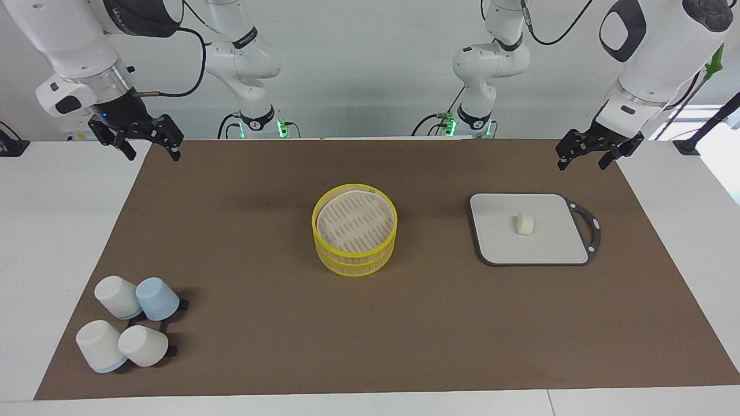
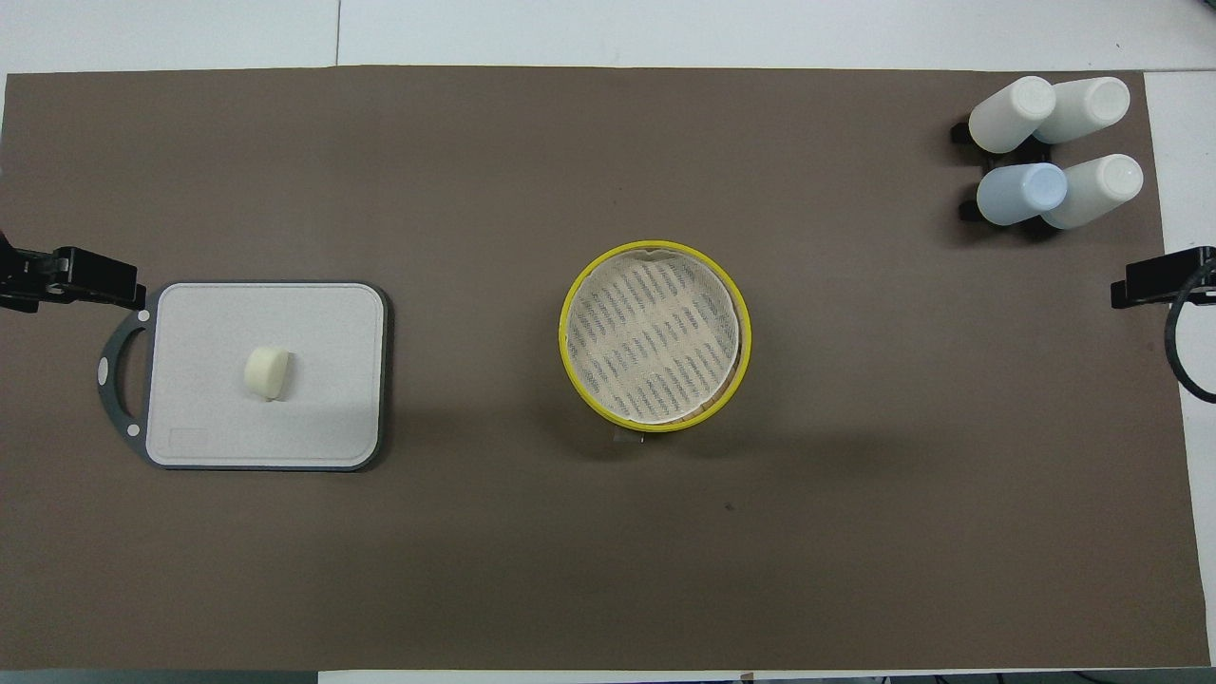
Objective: Place bun in steamer
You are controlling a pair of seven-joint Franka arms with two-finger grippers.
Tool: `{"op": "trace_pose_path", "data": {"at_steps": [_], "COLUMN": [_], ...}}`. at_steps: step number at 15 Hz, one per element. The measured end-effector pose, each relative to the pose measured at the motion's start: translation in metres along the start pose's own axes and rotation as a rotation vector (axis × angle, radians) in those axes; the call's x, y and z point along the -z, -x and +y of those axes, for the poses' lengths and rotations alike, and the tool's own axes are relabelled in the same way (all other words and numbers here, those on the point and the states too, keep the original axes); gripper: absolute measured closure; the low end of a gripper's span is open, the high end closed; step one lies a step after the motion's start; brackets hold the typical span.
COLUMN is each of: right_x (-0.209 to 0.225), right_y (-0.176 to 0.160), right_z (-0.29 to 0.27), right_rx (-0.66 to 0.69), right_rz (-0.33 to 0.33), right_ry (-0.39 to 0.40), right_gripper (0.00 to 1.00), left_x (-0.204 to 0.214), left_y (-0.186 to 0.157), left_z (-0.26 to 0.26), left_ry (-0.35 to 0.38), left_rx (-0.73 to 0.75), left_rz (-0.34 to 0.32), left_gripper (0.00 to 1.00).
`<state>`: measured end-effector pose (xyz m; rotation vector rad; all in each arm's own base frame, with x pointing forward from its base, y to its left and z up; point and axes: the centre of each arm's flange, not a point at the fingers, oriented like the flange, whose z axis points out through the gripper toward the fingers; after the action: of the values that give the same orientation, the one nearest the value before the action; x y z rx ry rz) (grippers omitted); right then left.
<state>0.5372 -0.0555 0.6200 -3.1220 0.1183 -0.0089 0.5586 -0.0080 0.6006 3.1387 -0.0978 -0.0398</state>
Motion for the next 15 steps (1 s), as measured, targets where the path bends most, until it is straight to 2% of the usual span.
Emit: {"op": "trace_pose_path", "data": {"at_steps": [7, 9, 12, 15], "right_x": [-0.002, -0.002, 0.001, -0.012], "right_y": [0.001, 0.003, 0.009, 0.015], "right_z": [-0.025, -0.068, -0.15, -0.21], "right_rx": [0.045, 0.121, 0.24, 0.209], "right_rz": [-0.008, -0.009, 0.053, 0.062], "right_ry": [0.001, -0.001, -0.025, -0.057], "right_gripper": [0.0, 0.0, 0.0, 0.0], "left_x": [0.0, 0.0, -0.004, -0.046], "left_y": [0.0, 0.0, 0.0, 0.006], "left_z": [0.0, 0.0, 0.0, -0.002], "left_ry": [0.0, 0.0, 0.0, -0.004], "left_rx": [0.0, 0.0, -0.002, -0.013], "left_rz": [0.0, 0.0, -0.002, 0.025], "left_gripper": [0.0, 0.0, 0.0, 0.0]}}
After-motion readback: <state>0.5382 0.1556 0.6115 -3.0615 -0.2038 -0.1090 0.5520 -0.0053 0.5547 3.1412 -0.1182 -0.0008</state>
